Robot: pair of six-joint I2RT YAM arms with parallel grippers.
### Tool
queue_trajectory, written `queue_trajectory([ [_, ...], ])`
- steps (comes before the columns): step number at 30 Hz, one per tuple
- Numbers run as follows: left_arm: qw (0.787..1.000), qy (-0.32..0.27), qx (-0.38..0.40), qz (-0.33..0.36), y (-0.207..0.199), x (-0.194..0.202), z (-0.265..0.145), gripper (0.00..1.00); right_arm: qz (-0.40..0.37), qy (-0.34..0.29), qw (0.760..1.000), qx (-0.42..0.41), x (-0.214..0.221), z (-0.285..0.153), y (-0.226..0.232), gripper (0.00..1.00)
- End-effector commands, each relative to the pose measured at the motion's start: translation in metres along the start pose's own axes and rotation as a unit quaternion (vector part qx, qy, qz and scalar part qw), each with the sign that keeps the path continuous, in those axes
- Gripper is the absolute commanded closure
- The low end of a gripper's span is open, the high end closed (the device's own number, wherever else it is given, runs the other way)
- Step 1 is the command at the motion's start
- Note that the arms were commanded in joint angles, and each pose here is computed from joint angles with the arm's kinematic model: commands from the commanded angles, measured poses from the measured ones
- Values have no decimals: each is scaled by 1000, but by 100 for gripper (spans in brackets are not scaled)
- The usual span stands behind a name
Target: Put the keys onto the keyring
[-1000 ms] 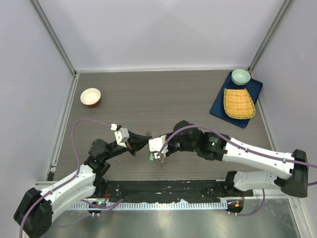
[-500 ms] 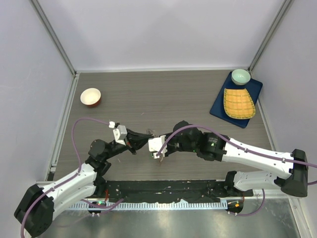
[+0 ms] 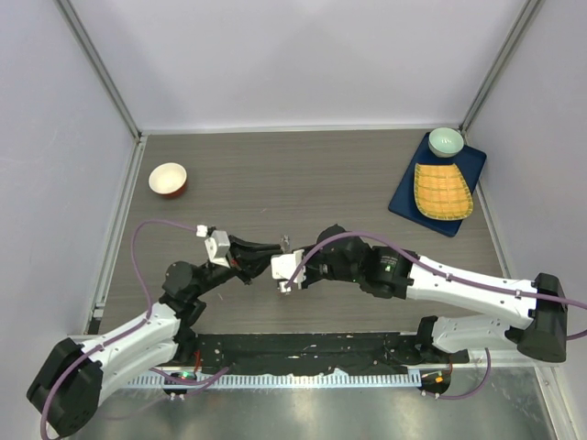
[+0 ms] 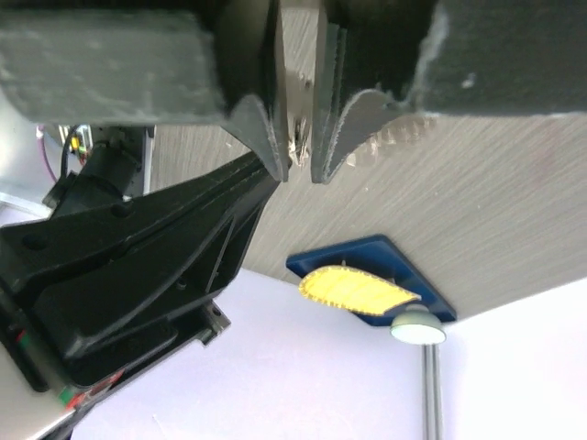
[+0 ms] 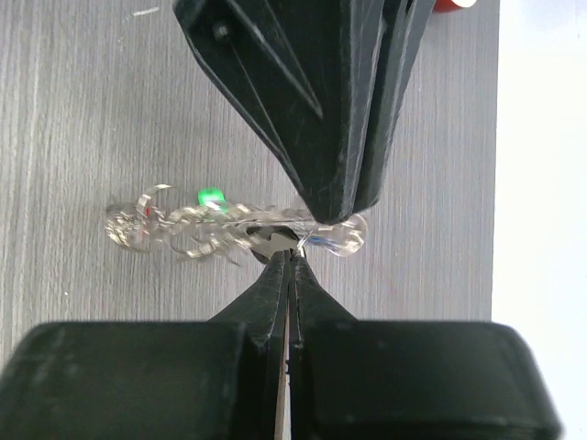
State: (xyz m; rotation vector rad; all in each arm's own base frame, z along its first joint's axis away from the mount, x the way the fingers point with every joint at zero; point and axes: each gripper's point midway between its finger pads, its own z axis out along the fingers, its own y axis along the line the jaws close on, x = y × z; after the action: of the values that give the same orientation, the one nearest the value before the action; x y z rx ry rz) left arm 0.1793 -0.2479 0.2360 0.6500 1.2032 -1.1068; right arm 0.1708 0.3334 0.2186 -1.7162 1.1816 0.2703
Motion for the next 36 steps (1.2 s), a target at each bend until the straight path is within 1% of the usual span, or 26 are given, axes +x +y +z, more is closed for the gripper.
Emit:
queue_trajectory([
  [1,996,-78,-9,30,-2,-38,-3,75,-1,18,999,35,6,-5,-10,99],
  [2,997,-72,-15,28,0,-34,-5,70,-3,20,999,39,7,-7,-12,99],
  [5,998,-57,-30,29,3,-26,-11,62,-8,30,998,48,9,-12,-16,99],
  [6,997,-55,-34,34,4,-25,-13,61,-10,32,998,50,9,-13,-17,99],
  [7,998,-38,-43,32,8,-17,-15,59,-12,33,998,51,9,-14,-18,99],
  [9,997,-32,-49,41,9,-16,-17,55,-15,36,998,49,9,-15,-19,99],
  [10,997,-19,-53,46,12,-10,-18,53,-16,36,998,47,9,-16,-19,99],
  [14,997,-9,-34,64,9,-6,-15,48,-21,33,998,39,5,-16,-19,99],
  [15,998,8,-21,62,7,4,-13,48,-21,33,999,37,5,-16,-18,99],
  [17,997,13,-3,70,5,3,-7,48,-22,35,999,33,5,-17,-17,99],
  [18,998,36,13,59,3,15,-4,48,-22,33,999,34,4,-18,-18,99],
  [22,995,46,58,73,-5,21,5,47,-23,33,999,30,3,-22,-17,99],
  [24,991,47,77,94,-8,22,6,46,-23,34,999,24,4,-23,-15,99],
  [28,981,79,138,113,-18,31,12,45,-23,35,999,15,5,-22,-12,99],
  [31,975,84,161,126,-22,33,14,49,-23,32,999,11,3,-22,-11,99],
  [32,972,89,172,137,-23,35,14,52,-23,32,999,10,2,-22,-11,99],
  [33,970,106,174,131,-22,42,13,54,-24,31,999,10,2,-21,-10,99],
  [34,968,107,177,144,-20,39,17,58,-23,32,999,9,3,-21,-10,99],
  [36,965,131,181,136,-18,47,15,59,-24,32,999,9,3,-21,-10,99],
])
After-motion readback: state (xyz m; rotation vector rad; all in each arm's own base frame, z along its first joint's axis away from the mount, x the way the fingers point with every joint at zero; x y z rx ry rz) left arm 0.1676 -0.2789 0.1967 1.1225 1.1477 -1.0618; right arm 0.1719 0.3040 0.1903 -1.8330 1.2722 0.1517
